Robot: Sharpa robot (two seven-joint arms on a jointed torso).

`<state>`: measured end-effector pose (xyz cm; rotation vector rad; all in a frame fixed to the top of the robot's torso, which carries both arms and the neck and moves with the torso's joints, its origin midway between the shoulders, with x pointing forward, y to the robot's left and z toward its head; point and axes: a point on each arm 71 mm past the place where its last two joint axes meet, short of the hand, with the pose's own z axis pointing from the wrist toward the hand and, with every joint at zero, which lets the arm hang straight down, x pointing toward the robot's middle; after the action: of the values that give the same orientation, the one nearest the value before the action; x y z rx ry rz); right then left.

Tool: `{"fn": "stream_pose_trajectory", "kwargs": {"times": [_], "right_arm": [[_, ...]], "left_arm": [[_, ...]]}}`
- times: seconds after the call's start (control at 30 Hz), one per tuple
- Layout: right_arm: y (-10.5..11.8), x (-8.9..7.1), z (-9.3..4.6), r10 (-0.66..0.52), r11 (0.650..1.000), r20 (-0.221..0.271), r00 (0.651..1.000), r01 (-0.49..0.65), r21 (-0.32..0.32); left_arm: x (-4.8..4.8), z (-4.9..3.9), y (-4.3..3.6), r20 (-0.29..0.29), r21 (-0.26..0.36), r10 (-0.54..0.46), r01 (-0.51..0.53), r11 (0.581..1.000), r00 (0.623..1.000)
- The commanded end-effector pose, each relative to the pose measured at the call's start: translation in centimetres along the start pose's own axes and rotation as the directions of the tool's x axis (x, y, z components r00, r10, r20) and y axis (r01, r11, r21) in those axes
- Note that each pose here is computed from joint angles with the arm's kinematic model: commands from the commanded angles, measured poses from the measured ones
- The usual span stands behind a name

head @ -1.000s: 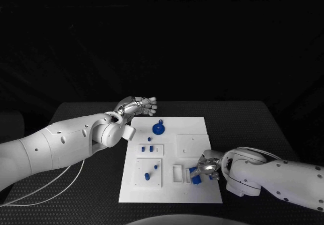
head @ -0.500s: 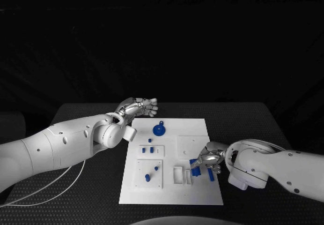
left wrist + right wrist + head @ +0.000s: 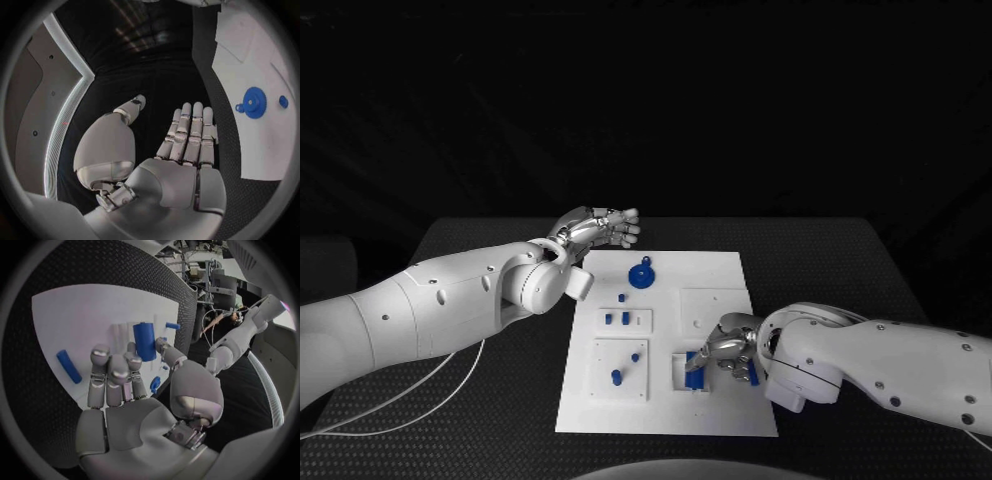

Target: Assemble the parts on the task board

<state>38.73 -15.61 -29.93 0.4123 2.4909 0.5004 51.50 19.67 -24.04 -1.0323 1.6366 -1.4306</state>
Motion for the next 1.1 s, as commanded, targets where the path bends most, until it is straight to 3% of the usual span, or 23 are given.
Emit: {"fn": "stream_pose_trajectory", "kwargs": {"times": [0.03, 0.67, 1.1], "right_arm": [[0.0, 0.8, 0.3, -0.013, 1.000, -0.029, 0.999, 0.013, 0.001], [0.5, 0.9, 0.6, -0.002, 1.000, 0.013, 1.000, 0.003, -0.012], [1.1, 1.2, 0.9, -0.022, 1.000, -0.006, 1.000, 0.021, -0.017]], "left_arm": [[0.46, 0.04, -0.17, -0.031, 0.013, -0.006, 0.007, 1.000, 0.999], [0.34, -0.02, -0.15, -0.029, 0.011, -0.006, 0.006, 1.000, 1.000], [0.45, 0.02, -0.15, -0.032, 0.009, -0.007, 0.007, 1.000, 0.999]]}}
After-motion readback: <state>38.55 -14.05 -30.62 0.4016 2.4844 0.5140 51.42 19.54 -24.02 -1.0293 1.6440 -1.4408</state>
